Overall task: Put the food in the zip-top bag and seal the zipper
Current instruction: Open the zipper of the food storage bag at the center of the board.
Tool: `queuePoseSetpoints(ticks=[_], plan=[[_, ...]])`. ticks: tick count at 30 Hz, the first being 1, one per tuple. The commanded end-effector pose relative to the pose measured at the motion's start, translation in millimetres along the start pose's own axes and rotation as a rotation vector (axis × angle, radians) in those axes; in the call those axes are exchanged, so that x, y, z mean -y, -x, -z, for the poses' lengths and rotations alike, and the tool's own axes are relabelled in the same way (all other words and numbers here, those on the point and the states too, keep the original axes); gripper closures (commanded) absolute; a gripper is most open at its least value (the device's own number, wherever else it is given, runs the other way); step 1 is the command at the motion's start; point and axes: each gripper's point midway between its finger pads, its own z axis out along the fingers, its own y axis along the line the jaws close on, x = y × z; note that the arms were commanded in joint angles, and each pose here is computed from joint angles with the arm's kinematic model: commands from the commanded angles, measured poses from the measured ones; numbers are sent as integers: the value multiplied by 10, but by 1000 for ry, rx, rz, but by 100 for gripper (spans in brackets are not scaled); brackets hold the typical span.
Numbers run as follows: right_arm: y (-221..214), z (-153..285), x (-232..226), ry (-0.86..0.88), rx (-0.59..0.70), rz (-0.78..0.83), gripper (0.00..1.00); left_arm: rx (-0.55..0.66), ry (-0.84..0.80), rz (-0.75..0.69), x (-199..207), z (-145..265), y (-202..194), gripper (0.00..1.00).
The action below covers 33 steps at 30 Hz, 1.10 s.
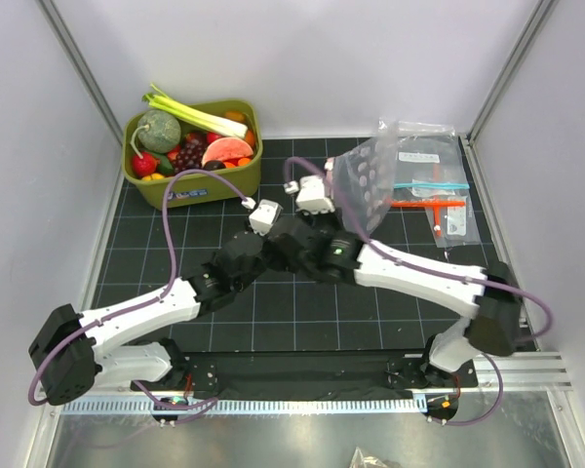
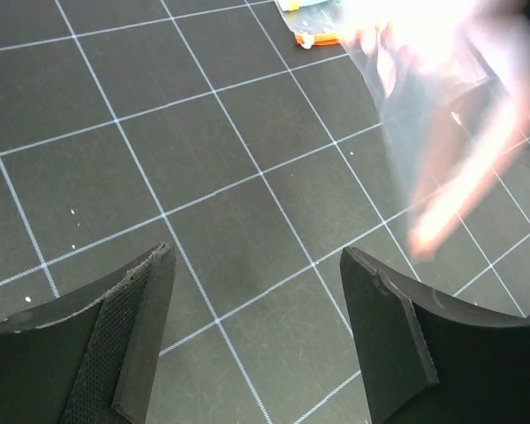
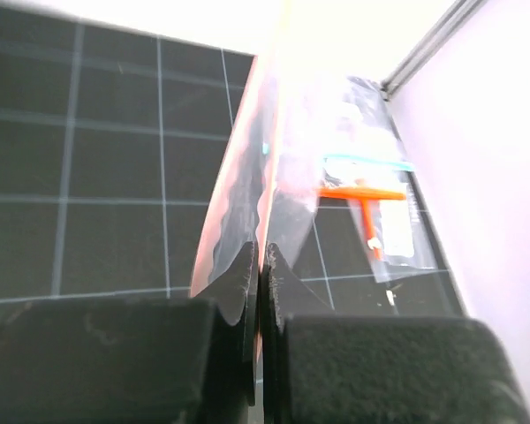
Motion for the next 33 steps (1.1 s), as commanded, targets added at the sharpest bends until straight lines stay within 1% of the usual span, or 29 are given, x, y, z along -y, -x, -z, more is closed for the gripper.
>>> queuePoseSetpoints(ticks=[1, 2, 3, 4, 7, 9, 12, 13, 15, 17, 18, 21, 23, 24, 25, 27, 31, 33], plan=[[-137, -28, -62, -107, 0, 202, 99, 67, 10, 22, 6, 38, 214, 20], [-205, -35, -134, -81, -11, 219, 99, 69, 23, 26, -20, 41, 214, 19], [-285, -33, -271, 5, -44, 209, 99, 70, 31, 36, -38, 42, 204, 17], [-279, -28, -425, 73, -42, 160, 99, 73, 35, 43, -41, 45, 207, 16], [-405, -8, -607, 206, -66, 158, 98, 65, 44, 61, -64, 16, 174, 13], [-422, -2, -659, 232, -73, 152, 98, 55, 41, 67, -66, -8, 150, 12], [-518, 34, -884, 360, -106, 101, 98, 33, 37, 98, -87, -74, 90, 9], [-491, 50, -951, 401, -105, 59, 98, 13, 35, 125, -98, -113, 30, 9], [-584, 52, -1049, 474, -140, 17, 98, -7, 22, 168, -162, -158, 9, 9], [-616, 81, -1139, 538, -150, -17, 98, -4, 2, 226, -190, -182, 25, 9], [-634, 64, -1149, 546, -160, -35, 99, -8, 9, 245, -278, -188, -9, 9], [-686, 55, -1240, 600, -188, -66, 99, 5, -17, 268, -282, -167, 18, 9], [-714, 57, -1300, 631, -205, -94, 99, 7, -23, 273, -274, -160, 12, 6], [-733, 96, -1360, 675, -219, -104, 99, 5, -23, 276, -276, -166, 2, 6], [-715, 78, -1384, 690, -222, -140, 99, 11, -24, 281, -275, -168, 19, 4], [-743, 126, -1436, 740, -241, -159, 99, -1, -25, 284, -284, -195, -24, 4], [-714, 164, -1481, 781, -239, -201, 99, -18, -37, 291, -259, -245, -77, 4], [-720, 177, -1486, 788, -241, -211, 99, -25, -27, 289, -282, -273, -95, 6]])
